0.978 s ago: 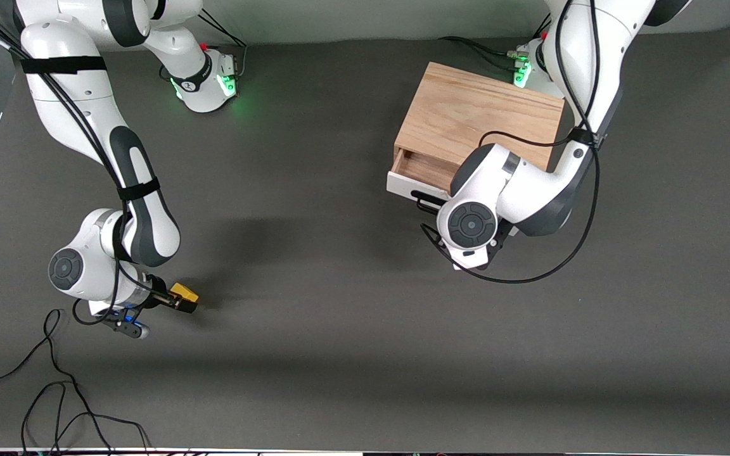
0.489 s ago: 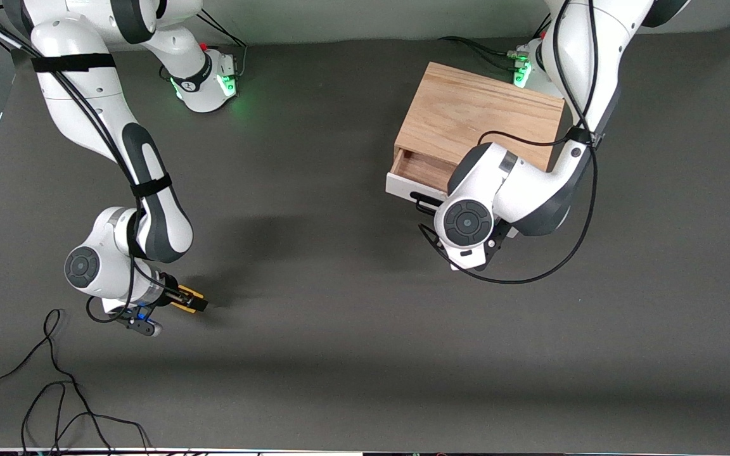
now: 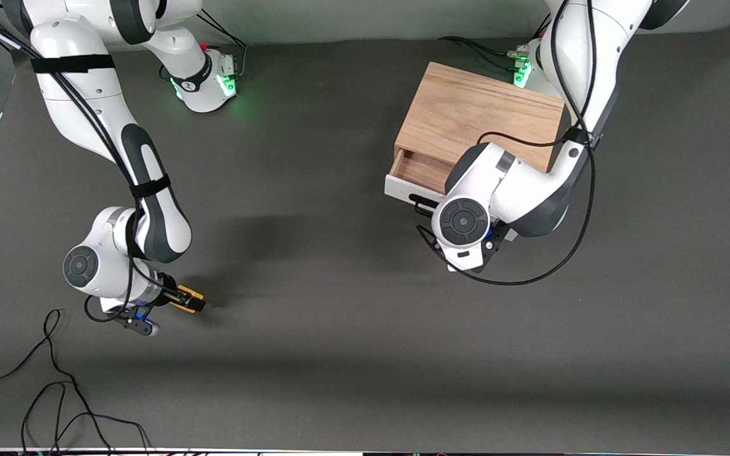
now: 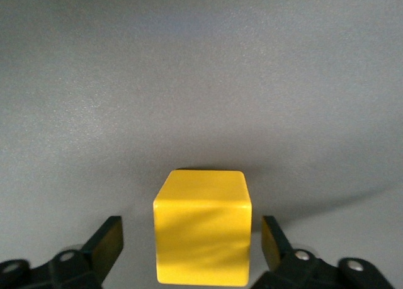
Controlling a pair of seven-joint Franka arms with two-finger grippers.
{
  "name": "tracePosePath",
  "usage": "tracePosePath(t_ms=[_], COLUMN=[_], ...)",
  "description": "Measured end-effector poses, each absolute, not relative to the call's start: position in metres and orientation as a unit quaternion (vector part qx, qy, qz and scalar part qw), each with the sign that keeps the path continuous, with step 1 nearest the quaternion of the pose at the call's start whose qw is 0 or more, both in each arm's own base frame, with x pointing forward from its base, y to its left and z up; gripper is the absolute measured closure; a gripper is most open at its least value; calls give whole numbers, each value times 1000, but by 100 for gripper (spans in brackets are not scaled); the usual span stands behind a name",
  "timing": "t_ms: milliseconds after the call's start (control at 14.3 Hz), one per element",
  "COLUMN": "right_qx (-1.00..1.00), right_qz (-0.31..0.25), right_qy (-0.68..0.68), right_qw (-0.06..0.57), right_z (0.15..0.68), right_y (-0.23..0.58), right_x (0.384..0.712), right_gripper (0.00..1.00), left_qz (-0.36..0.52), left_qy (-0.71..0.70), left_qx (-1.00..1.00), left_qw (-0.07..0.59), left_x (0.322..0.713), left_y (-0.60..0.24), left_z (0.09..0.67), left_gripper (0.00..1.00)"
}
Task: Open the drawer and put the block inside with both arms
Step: 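Pull the drawer open with the left gripper while the right gripper grasps the cube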
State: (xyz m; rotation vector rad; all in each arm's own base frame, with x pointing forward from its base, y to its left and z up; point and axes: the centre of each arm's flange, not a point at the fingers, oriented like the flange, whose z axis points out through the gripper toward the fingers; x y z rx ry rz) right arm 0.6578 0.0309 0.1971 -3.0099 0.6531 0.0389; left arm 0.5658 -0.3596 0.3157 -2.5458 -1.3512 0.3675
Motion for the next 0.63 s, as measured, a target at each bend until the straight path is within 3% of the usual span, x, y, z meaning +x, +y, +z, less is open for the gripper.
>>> tracePosePath(t_ms=[70, 140, 349, 629], right_qx=[-977, -977, -977, -977], right_qz=[13, 12, 12, 11], right_qy=[212, 213, 213, 210], right_qw=[31, 30, 30, 30], right_z=[197, 197, 197, 198], right_y=[31, 30, 29, 29], right_x=[658, 658, 658, 658], right_gripper=[19, 19, 28, 39], left_qz=[125, 107, 43, 37], left_qy=[-461, -452, -438, -435], left_qx=[-870, -879, -897, -899], left_qw=[117, 108, 52, 46], left_x=[566, 572, 610, 616], left_y=[-360, -359, -349, -347], left_z=[316, 318, 358, 367], left_gripper=[87, 83, 52, 10])
